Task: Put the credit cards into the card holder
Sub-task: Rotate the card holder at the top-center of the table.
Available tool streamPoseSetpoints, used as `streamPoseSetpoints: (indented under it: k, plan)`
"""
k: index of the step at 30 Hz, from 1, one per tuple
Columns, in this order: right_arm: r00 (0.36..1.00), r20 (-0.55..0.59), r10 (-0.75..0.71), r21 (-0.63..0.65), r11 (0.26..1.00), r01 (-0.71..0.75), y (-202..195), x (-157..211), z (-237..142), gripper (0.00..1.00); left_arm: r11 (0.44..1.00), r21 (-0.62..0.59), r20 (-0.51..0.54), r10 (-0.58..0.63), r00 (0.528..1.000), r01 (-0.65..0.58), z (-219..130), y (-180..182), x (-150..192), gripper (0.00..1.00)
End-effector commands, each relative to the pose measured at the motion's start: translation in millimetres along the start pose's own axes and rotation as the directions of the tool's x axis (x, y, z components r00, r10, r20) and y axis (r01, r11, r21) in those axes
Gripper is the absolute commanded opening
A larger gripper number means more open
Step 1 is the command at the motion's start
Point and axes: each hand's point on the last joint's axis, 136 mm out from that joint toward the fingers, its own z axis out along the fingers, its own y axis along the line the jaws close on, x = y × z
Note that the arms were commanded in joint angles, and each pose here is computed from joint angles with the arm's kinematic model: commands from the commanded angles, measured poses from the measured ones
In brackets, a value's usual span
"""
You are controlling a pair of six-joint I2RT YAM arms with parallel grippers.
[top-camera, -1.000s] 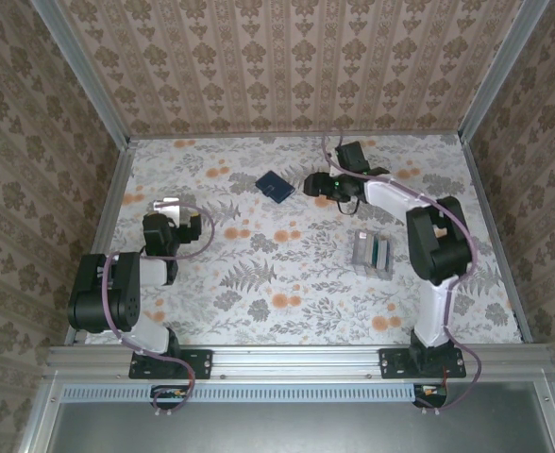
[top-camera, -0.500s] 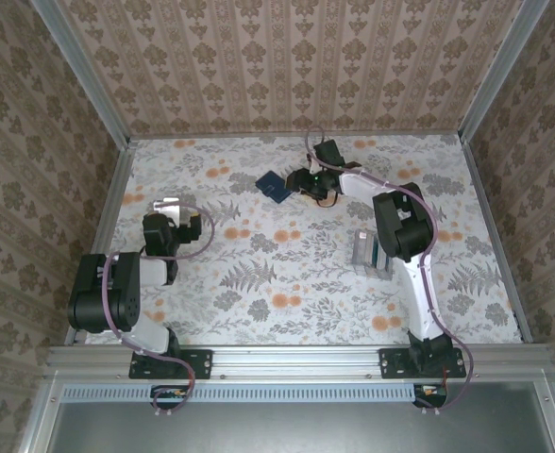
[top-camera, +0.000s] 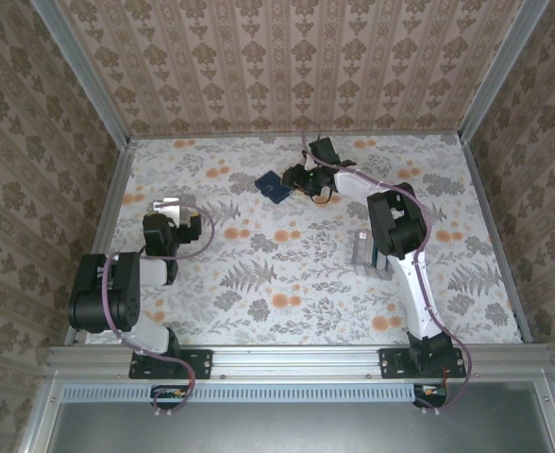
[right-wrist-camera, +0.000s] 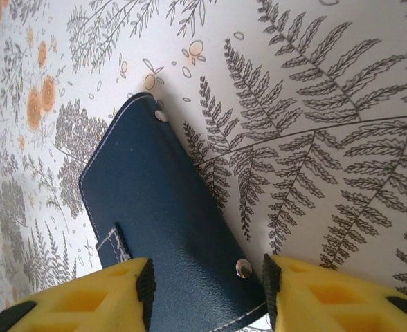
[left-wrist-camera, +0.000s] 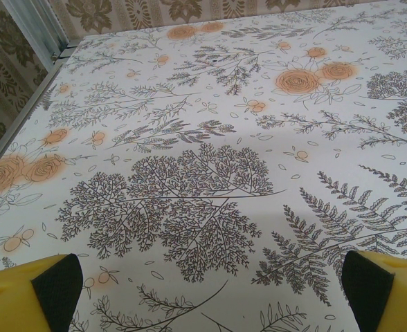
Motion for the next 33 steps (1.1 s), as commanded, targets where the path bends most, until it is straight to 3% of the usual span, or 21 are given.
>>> streamPoseSetpoints:
  k: [1, 5, 9, 15, 18, 23, 27, 29, 30, 31, 33]
  plan:
    - [0.997, -0.076, 0.003, -0.018, 1.0, -0.004, 4, 21, 10, 0.45, 1.0, 0.007, 0.026, -0.011, 1.0, 0.011, 0, 1, -11, 1.0]
    - [0.995, -0.103, -0.007, -0.013, 1.0, 0.006, 3, 33, 11, 0.42, 1.0, 0.009, 0.027, -0.011, 1.0, 0.011, 0, 1, -11, 1.0]
    - [0.99, -0.138, -0.017, 0.019, 1.0, 0.02, 0, 47, 14, 0.3, 1.0, 0.007, 0.026, -0.012, 1.0, 0.012, 0, 1, -11, 1.0]
    - [0.986, -0.159, -0.048, 0.039, 0.998, 0.054, 8, 63, 13, 0.2, 1.0, 0.007, 0.026, -0.013, 1.0, 0.013, 0, 1, -11, 1.0]
    - [0.983, -0.171, -0.071, 0.043, 0.996, 0.079, 14, 69, 11, 0.09, 1.0, 0.008, 0.029, -0.009, 1.0, 0.008, 0, 1, -11, 1.0]
    - [0.986, -0.15, -0.071, -0.011, 0.997, 0.07, 31, 71, -5, 0.03, 0.996, -0.09, 0.038, 0.016, 0.999, -0.013, -23, 6, -33, 1.0]
    - [0.99, -0.104, -0.094, -0.066, 0.994, 0.088, 51, 72, -33, 0.0, 0.964, -0.212, -0.043, -0.171, 0.984, 0.158, -56, 27, -45, 1.0]
    - [0.99, -0.086, -0.112, -0.091, 0.99, 0.104, 59, 75, -46, 0.0, 0.897, -0.321, -0.08, -0.346, 0.935, 0.304, -77, 43, -41, 1.0]
    - [0.989, -0.078, -0.123, -0.089, 0.989, 0.116, 60, 76, -50, 0.06, 0.838, -0.381, -0.095, -0.456, 0.885, 0.391, -89, 50, -34, 1.0]
    - [0.989, -0.069, -0.132, -0.082, 0.989, 0.127, 59, 74, -53, 0.18, 0.807, -0.393, -0.11, -0.518, 0.849, 0.441, -96, 50, -32, 1.0]
    - [0.986, -0.062, -0.157, -0.051, 0.987, 0.154, 52, 72, -50, 0.29, 0.807, -0.257, -0.152, -0.576, 0.803, 0.531, -91, 32, -41, 1.0]
